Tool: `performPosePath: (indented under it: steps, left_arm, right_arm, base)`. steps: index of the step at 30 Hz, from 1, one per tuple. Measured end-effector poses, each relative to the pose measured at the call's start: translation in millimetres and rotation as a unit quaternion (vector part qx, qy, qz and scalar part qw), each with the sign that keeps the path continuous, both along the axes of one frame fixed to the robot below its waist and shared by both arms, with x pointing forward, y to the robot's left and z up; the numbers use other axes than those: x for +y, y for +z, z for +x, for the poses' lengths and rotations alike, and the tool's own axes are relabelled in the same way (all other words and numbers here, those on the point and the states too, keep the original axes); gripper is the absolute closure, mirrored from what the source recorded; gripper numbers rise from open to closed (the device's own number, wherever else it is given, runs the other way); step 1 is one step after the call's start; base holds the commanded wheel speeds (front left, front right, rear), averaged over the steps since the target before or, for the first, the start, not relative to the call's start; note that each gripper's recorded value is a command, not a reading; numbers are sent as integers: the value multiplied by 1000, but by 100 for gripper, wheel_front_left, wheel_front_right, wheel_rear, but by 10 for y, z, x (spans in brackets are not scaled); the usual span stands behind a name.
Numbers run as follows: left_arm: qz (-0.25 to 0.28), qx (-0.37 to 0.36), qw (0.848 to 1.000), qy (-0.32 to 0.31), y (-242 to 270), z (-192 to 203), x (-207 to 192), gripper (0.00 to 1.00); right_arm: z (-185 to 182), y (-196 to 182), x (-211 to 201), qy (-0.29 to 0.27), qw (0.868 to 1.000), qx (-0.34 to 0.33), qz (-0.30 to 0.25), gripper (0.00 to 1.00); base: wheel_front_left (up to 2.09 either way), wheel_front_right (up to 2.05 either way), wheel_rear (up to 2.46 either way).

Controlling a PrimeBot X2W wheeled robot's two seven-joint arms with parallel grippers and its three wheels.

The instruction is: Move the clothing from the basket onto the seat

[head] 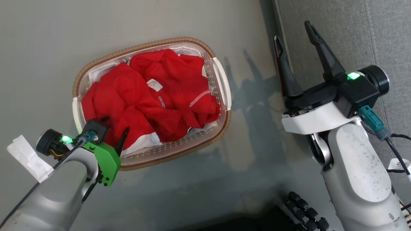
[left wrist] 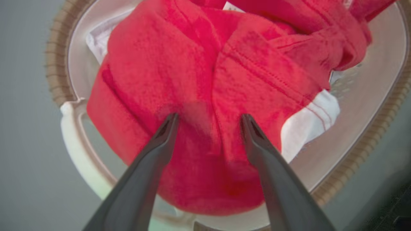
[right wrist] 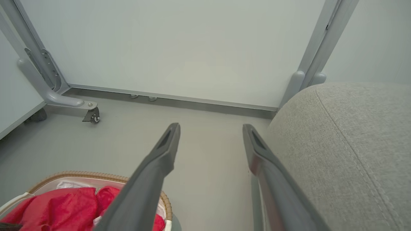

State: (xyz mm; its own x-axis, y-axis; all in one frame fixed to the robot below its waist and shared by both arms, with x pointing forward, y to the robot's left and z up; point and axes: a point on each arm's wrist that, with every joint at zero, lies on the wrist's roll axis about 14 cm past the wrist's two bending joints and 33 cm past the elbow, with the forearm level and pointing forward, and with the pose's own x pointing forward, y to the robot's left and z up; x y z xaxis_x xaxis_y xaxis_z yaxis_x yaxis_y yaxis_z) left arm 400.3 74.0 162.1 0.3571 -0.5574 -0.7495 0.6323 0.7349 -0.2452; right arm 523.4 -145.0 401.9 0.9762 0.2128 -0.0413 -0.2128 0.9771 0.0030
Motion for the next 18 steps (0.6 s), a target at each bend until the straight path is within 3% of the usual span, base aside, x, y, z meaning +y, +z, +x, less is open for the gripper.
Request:
performPosePath:
  steps: [11, 12, 13, 14, 18]
  left_arm:
    - [23, 45, 996, -70, -392, -152, -238, 0]
    - [25, 44, 996, -73, -404, -141, -238, 51]
    - [28, 41, 995, -81, -417, -124, -242, 66]
    - [31, 39, 995, -87, -428, -110, -244, 100]
    - [27, 33, 995, -86, -414, -68, -263, 100]
  right_arm:
    - [-146, -305, -165, -24, 999, 46, 10, 0]
    - [-148, -307, -176, -25, 999, 47, 11, 0]
    - [-149, -309, -184, -27, 998, 47, 13, 0]
    - [-150, -313, -192, -28, 998, 48, 13, 0]
    - [-151, -301, -213, -31, 998, 47, 13, 0]
  base:
    - [0, 0, 0]
    - [0, 0, 0]
    - [0, 0, 0]
    - [0, 0, 0]
    - [0, 0, 0]
